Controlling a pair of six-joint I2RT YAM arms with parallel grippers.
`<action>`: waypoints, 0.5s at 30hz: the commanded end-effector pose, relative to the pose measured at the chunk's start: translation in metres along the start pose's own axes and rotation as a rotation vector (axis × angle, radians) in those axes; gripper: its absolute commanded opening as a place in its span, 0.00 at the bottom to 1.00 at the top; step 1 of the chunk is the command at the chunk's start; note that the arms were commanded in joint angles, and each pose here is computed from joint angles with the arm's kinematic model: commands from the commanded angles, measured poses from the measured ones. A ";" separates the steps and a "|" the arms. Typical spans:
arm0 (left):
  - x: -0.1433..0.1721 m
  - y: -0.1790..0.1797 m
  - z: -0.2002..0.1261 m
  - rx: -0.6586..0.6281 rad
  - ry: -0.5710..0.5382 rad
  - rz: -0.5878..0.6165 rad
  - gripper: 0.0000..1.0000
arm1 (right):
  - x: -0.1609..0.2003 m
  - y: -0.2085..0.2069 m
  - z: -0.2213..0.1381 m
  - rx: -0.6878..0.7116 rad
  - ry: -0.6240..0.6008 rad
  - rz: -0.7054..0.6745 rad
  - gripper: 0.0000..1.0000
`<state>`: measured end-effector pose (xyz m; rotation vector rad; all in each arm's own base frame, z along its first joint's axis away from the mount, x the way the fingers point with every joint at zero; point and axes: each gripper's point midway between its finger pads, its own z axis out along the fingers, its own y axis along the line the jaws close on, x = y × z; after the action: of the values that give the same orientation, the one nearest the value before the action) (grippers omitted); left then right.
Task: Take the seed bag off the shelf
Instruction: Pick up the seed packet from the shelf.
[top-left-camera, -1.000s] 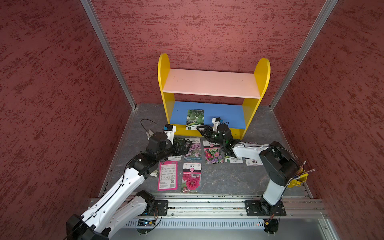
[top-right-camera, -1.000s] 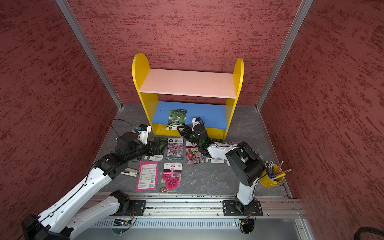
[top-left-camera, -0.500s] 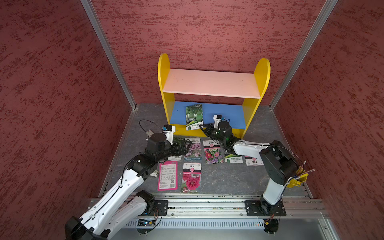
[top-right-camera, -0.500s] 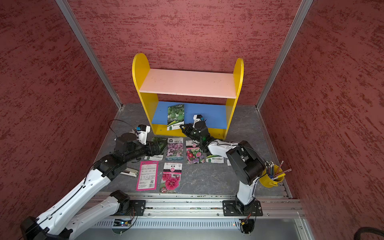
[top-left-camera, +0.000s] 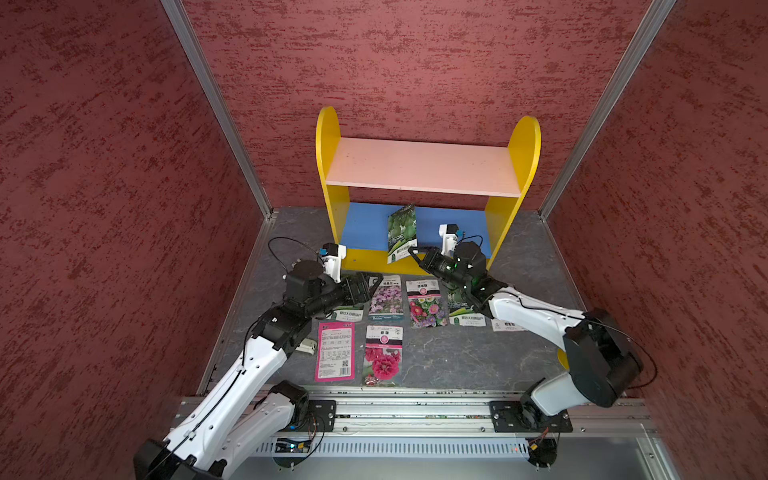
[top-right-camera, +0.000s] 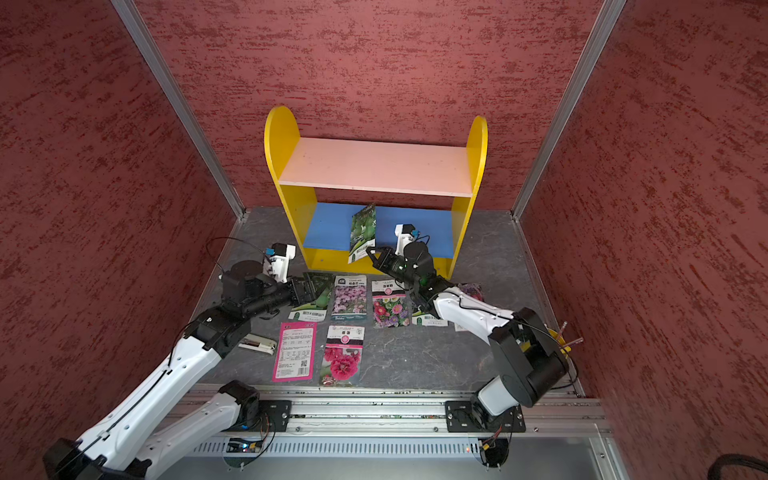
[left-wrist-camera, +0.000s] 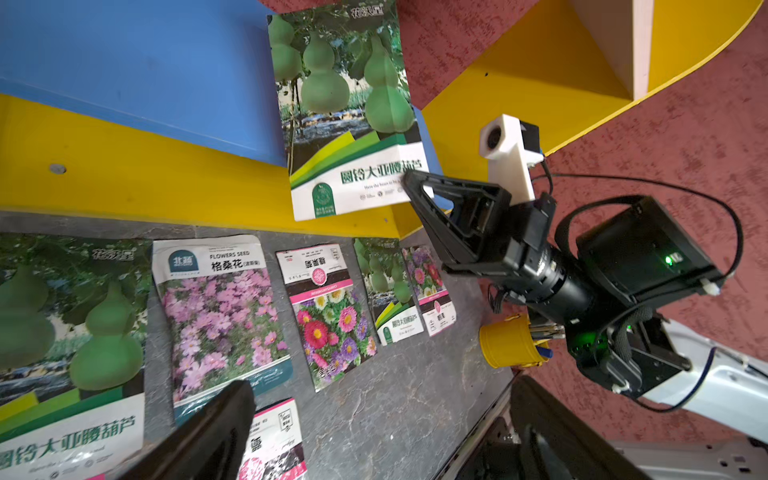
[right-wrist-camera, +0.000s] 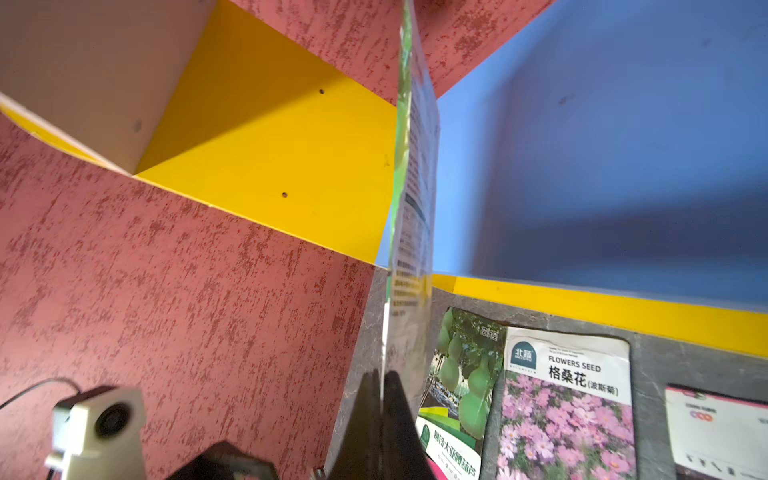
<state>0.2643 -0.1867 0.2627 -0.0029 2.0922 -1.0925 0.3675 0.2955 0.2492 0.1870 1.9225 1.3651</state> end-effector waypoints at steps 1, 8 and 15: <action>-0.004 -0.014 0.007 0.113 0.004 -0.043 1.00 | 0.013 -0.001 -0.021 0.010 0.054 -0.061 0.00; -0.002 -0.014 0.034 0.229 0.023 -0.134 1.00 | 0.025 0.023 -0.057 -0.068 0.092 -0.100 0.00; -0.012 -0.016 0.057 0.318 -0.013 -0.168 0.99 | 0.033 0.047 -0.084 -0.157 0.115 -0.089 0.00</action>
<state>0.2975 -0.2262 0.2284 -0.0893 2.0699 -1.4262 0.2886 0.2690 0.2802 -0.0078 1.8902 1.4382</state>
